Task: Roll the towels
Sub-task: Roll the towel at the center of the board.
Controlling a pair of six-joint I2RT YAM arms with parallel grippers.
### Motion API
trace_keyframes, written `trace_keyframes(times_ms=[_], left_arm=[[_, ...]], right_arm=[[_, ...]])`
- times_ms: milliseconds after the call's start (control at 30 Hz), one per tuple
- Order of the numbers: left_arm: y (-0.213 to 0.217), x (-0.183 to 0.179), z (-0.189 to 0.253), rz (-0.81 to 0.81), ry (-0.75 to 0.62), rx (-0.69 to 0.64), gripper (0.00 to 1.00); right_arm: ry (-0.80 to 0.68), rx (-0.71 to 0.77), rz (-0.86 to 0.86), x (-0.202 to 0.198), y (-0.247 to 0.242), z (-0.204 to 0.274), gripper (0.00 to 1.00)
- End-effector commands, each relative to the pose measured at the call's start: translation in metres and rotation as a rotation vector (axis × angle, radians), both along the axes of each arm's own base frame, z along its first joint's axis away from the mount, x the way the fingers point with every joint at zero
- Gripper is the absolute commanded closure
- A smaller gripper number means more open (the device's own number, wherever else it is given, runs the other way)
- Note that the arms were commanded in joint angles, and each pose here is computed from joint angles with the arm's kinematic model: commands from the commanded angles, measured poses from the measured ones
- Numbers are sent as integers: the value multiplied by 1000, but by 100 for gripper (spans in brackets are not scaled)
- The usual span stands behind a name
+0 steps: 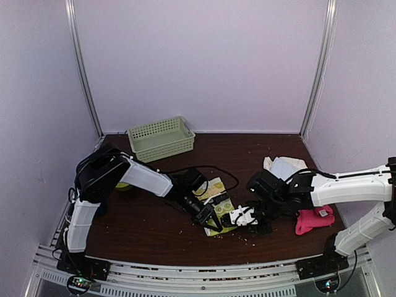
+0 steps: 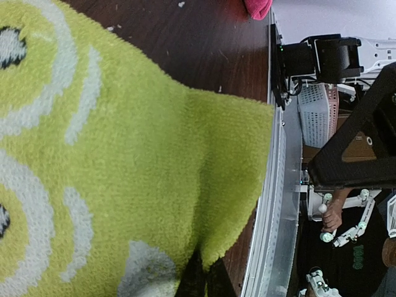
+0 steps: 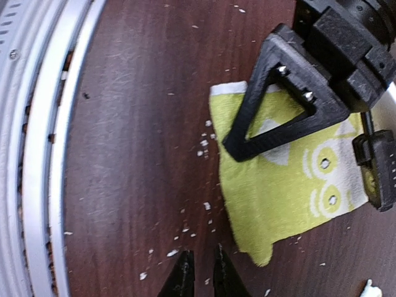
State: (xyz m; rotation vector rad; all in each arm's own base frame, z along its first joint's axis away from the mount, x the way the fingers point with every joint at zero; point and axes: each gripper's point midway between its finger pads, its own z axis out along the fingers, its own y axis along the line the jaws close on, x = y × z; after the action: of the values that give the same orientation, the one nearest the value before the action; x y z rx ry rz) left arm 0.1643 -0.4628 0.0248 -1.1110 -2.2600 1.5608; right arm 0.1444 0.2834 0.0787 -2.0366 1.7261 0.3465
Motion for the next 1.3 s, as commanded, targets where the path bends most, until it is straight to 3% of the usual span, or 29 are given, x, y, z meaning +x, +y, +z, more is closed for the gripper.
trace_keyframes(times_ms=[0,267,600,867,1033,1133,1267], left_arm=[[7,-7,-26,5,51,71,100],[11,-4,-31,9,37,96,100],[16,-2,-37,12,26,119,100],[18,-2,-38,10,16,117,100],[20,-2,-41,4,1,125,100],[20,4,-34,-3,-56,139,91],[33,30,-6,58,-212,154,76]], right_arm=[[-188,80,-59,32,29,12,83],[-198,20,-35,33,27,-14,82],[-161,-42,32,22,22,-31,88],[-191,-88,8,34,23,-47,71],[-194,-117,1,38,23,-58,66],[-219,-147,16,42,22,-67,70],[-211,-215,36,43,16,-83,84]])
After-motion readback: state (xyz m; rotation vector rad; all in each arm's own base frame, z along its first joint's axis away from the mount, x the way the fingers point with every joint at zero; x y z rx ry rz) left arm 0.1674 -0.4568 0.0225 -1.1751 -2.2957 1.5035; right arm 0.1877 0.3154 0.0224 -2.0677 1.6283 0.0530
